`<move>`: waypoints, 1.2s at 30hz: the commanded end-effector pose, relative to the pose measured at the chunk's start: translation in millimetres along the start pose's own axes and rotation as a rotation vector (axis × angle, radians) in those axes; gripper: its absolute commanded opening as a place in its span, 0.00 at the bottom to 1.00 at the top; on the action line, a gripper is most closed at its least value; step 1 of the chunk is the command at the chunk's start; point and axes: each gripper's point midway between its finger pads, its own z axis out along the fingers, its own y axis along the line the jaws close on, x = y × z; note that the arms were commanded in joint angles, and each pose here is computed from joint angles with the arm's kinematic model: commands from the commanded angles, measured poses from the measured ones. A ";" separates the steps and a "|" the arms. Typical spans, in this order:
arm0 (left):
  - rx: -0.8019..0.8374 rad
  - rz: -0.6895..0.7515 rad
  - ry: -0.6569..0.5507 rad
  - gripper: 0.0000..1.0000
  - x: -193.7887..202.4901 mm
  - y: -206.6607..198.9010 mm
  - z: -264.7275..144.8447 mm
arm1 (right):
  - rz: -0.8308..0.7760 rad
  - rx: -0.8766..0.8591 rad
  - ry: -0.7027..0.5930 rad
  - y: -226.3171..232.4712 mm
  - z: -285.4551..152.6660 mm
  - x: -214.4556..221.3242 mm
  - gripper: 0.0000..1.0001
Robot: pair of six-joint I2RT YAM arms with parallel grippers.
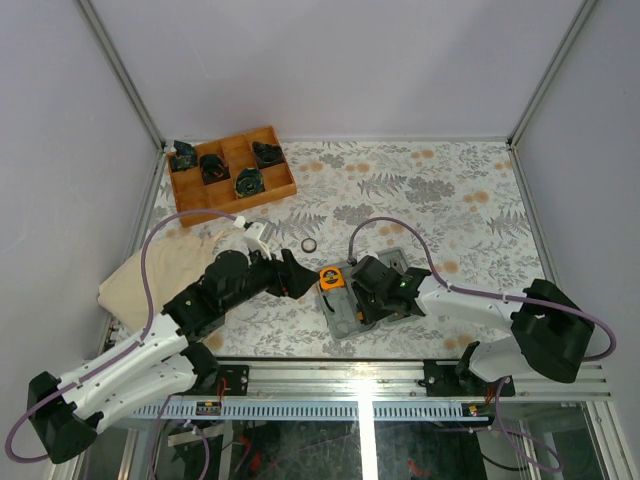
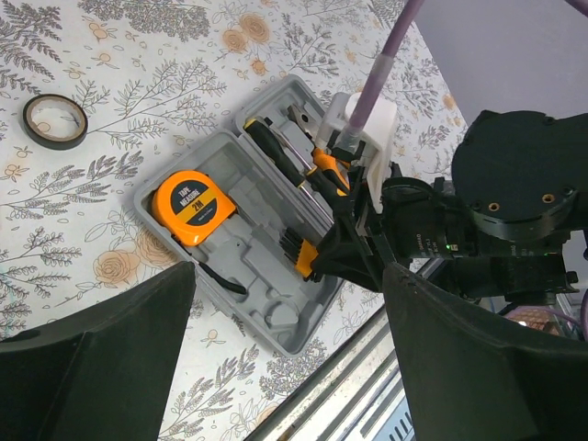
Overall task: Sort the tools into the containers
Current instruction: Place the engineering item in the storage box.
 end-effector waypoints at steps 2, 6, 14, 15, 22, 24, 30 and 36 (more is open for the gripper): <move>0.025 -0.004 -0.043 0.82 -13.3 -9.5 1.3 | -0.011 0.024 0.062 -3.8 3.7 5.9 0.30; 0.020 -0.004 -0.037 0.82 -12.7 -8.9 3.2 | -0.017 0.056 0.107 -8.9 6.4 13.7 0.29; -0.014 -0.015 -0.034 0.82 -13.8 -4.4 5.9 | -0.021 0.097 0.057 -13.6 -10.1 -3.7 0.30; -0.031 -0.020 -0.030 0.82 -13.3 -1.8 6.6 | -0.021 0.095 0.032 -12.8 -16.0 -10.2 0.31; -0.170 -0.067 0.030 0.83 -5.6 18.5 18.9 | -0.022 0.048 -0.175 -6.7 -55.7 -50.6 0.40; -0.207 -0.081 0.041 0.83 -4.4 24.2 24.4 | -0.010 0.040 -0.224 -8.0 -61.6 -54.3 0.44; -0.408 -0.108 0.080 0.83 -1.6 60.6 43.0 | 0.068 0.039 -0.301 -17.0 -68.0 -49.6 0.53; -0.551 -0.055 0.131 0.84 -2.3 85.8 67.0 | 0.152 0.003 -0.374 -21.6 -72.2 -41.9 0.58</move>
